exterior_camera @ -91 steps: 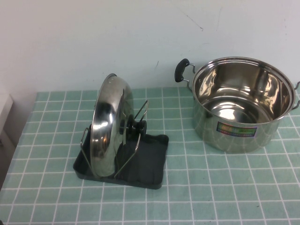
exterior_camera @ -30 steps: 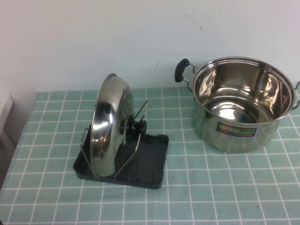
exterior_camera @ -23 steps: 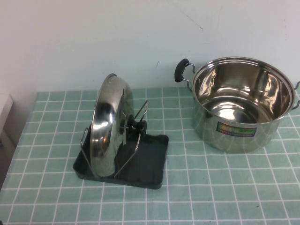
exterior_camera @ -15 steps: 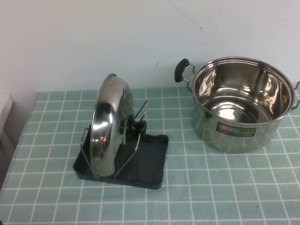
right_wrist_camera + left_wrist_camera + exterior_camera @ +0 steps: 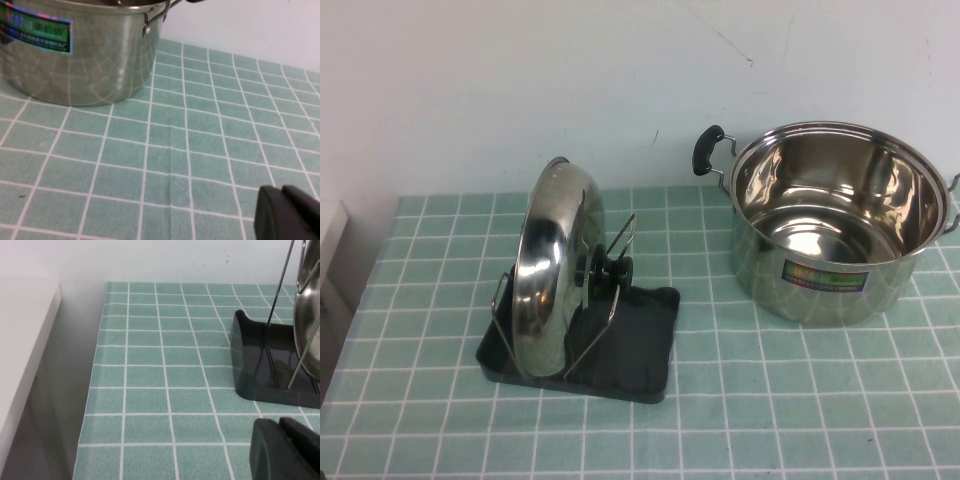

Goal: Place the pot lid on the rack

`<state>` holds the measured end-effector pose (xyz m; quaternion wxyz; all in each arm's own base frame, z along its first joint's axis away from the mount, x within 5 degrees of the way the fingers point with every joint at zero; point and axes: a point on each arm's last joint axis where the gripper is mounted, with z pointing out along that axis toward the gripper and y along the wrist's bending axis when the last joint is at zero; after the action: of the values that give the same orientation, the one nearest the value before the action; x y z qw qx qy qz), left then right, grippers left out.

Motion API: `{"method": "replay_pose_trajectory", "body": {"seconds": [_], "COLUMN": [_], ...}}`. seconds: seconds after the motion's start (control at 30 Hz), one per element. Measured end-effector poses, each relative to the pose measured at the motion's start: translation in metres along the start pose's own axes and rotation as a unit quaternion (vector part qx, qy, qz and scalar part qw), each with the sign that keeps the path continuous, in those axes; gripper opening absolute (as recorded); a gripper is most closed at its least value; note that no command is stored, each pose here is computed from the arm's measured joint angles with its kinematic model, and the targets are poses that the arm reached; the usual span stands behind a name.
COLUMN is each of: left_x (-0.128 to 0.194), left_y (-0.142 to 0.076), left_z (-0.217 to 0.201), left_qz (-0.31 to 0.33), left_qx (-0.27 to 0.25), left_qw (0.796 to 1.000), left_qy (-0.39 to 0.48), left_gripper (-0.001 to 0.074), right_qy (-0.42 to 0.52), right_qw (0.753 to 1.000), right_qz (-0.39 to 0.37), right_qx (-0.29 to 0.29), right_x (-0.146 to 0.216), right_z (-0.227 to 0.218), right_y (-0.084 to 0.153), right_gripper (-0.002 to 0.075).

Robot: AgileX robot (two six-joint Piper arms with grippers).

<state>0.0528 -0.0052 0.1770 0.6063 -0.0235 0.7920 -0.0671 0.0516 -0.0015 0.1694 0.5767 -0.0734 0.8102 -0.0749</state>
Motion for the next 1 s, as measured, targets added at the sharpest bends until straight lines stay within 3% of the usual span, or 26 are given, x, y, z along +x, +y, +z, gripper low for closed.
{"method": "replay_pose_trajectory", "body": {"seconds": [0.6, 0.77, 1.0], "left_x": [0.0000, 0.0000, 0.0000], "left_y": [0.0000, 0.0000, 0.0000], "left_z": [0.0000, 0.0000, 0.0000], "left_qz": [0.001, 0.001, 0.001], "left_qx": [0.000, 0.000, 0.000], "left_qw": [1.000, 1.000, 1.000], "left_qy": [0.000, 0.000, 0.000], "left_gripper": [-0.0003, -0.0003, -0.0003], "right_qy": [0.001, 0.001, 0.001], "right_qw": [1.000, 0.997, 0.996], "right_qz": [0.005, 0.072, 0.092], "right_qx": [0.003, 0.006, 0.008], "right_x": [0.0001, 0.0002, 0.0003], "right_z": [0.0000, 0.0000, 0.0000], "right_y": [-0.0004, -0.0008, -0.0012], "right_gripper": [-0.0001, -0.0001, -0.0001]}}
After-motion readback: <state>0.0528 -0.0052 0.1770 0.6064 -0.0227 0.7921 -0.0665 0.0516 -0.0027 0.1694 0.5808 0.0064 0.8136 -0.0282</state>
